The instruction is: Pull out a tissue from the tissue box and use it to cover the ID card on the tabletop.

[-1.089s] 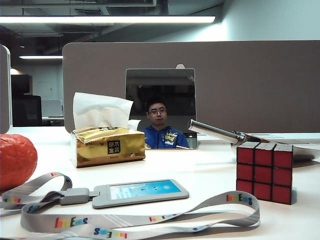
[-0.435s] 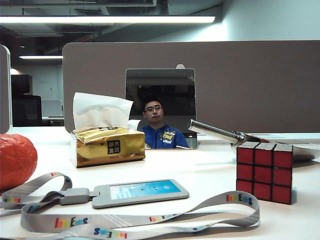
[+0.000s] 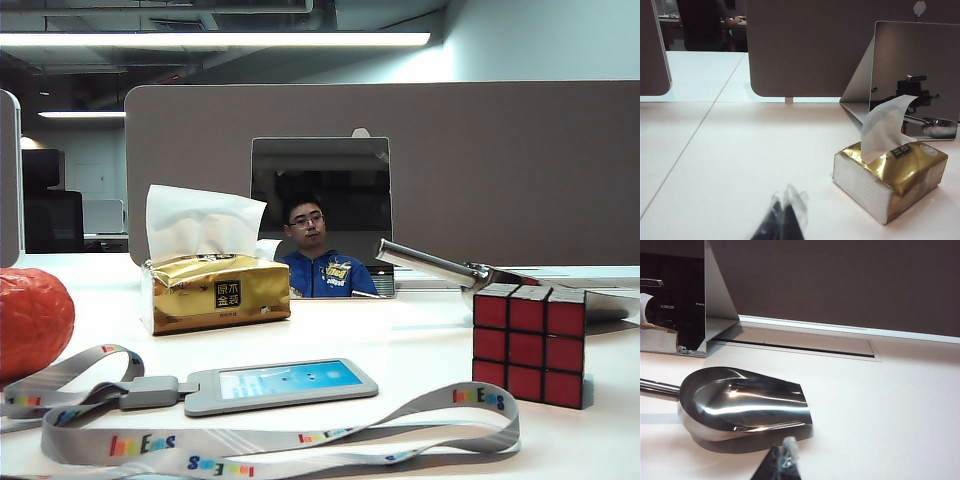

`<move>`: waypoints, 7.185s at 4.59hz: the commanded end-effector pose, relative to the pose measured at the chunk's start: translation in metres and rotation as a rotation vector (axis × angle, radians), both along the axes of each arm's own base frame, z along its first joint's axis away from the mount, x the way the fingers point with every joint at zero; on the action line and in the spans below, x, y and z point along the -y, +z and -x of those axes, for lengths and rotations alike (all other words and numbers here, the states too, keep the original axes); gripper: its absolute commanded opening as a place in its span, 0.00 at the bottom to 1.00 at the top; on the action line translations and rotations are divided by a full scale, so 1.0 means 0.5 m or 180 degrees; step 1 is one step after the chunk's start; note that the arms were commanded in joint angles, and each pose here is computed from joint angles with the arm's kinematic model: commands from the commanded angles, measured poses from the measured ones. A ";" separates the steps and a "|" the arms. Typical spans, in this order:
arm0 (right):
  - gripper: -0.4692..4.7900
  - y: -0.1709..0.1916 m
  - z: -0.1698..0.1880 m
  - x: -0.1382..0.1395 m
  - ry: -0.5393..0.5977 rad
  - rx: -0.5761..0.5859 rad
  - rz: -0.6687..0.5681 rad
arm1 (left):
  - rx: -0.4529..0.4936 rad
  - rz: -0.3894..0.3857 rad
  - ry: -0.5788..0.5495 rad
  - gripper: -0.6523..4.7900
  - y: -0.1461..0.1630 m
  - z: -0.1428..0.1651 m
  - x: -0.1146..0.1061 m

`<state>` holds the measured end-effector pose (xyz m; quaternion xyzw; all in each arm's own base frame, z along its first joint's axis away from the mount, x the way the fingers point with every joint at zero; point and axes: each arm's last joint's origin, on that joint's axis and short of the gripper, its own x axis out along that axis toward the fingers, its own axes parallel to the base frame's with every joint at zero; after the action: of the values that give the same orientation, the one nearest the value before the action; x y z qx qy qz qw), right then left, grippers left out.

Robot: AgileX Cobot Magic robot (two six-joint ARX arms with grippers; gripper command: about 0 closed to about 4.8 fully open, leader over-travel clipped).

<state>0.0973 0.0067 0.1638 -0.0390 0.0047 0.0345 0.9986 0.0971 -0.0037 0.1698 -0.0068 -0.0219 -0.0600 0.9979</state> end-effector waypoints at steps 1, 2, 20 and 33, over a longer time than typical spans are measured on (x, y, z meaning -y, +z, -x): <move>0.09 0.002 0.000 0.000 -0.0010 0.0054 0.0001 | 0.0024 -0.0001 -0.0002 0.11 0.003 0.000 0.000; 0.09 0.002 0.000 0.000 -0.0011 0.0054 0.0001 | 0.0023 -0.0002 -0.0002 0.11 0.003 0.000 0.000; 0.48 0.168 -0.576 -0.474 0.2954 -0.0865 0.0454 | -0.0025 -0.0005 -0.0102 0.11 0.000 0.000 0.002; 0.67 0.107 -0.606 -0.532 0.2562 -0.0752 0.0723 | -0.0074 -0.0004 -0.0100 0.11 -0.003 0.000 0.002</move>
<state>0.3998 0.2719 0.2169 -0.1425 0.1099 0.4227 0.8882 0.0971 -0.0045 0.1662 -0.0080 -0.0031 -0.0732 0.9973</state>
